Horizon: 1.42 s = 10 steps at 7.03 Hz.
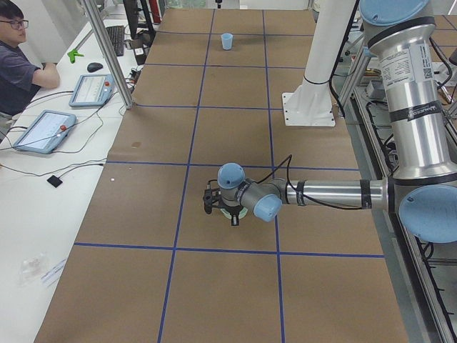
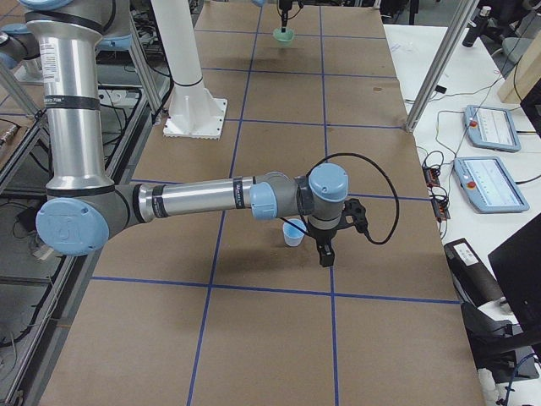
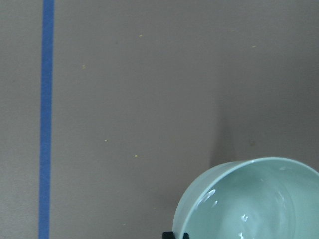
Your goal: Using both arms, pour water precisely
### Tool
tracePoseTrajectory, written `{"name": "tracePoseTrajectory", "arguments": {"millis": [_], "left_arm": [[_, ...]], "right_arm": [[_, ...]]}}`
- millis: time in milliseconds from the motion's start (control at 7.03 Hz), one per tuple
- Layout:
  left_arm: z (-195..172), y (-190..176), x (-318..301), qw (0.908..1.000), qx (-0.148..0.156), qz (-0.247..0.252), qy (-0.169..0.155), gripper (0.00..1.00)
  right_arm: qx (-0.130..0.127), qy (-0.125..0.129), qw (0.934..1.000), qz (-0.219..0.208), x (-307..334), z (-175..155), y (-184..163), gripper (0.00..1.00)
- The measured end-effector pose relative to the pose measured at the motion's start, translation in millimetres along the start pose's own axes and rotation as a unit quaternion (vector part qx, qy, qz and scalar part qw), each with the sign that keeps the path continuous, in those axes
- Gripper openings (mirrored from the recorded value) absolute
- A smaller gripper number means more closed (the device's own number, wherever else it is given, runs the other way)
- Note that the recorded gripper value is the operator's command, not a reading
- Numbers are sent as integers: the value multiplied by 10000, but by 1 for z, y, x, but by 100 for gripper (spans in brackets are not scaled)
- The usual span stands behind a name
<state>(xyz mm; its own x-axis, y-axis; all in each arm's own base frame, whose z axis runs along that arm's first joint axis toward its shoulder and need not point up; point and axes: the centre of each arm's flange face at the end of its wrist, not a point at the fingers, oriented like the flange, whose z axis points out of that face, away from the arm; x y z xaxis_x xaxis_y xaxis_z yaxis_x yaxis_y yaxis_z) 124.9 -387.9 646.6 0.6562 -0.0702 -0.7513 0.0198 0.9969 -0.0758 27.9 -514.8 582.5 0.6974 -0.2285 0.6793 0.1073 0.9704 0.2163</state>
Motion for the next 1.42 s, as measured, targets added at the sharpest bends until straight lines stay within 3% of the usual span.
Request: {"name": "tracePoseTrajectory", "arguments": {"millis": [285,569,711,854,1423], "left_arm": [[4,-4,0,10000,-12,-85,-11,0],[4,-10,8,9998,13,-202,26,47],[4,-14,11,9997,21,-242,39,62],[5,-20,16,9995,39,-309,60,100],[-3,-28,31,9993,149,-321,125,100]], "right_arm": [[6,0,10000,-7,0,0,-1,100],[8,2,10000,-10,0,0,-1,100],[5,5,10000,-7,0,0,-1,100],[3,5,10000,-4,0,0,-1,100],[-3,2,10000,1,0,0,-1,100]]}}
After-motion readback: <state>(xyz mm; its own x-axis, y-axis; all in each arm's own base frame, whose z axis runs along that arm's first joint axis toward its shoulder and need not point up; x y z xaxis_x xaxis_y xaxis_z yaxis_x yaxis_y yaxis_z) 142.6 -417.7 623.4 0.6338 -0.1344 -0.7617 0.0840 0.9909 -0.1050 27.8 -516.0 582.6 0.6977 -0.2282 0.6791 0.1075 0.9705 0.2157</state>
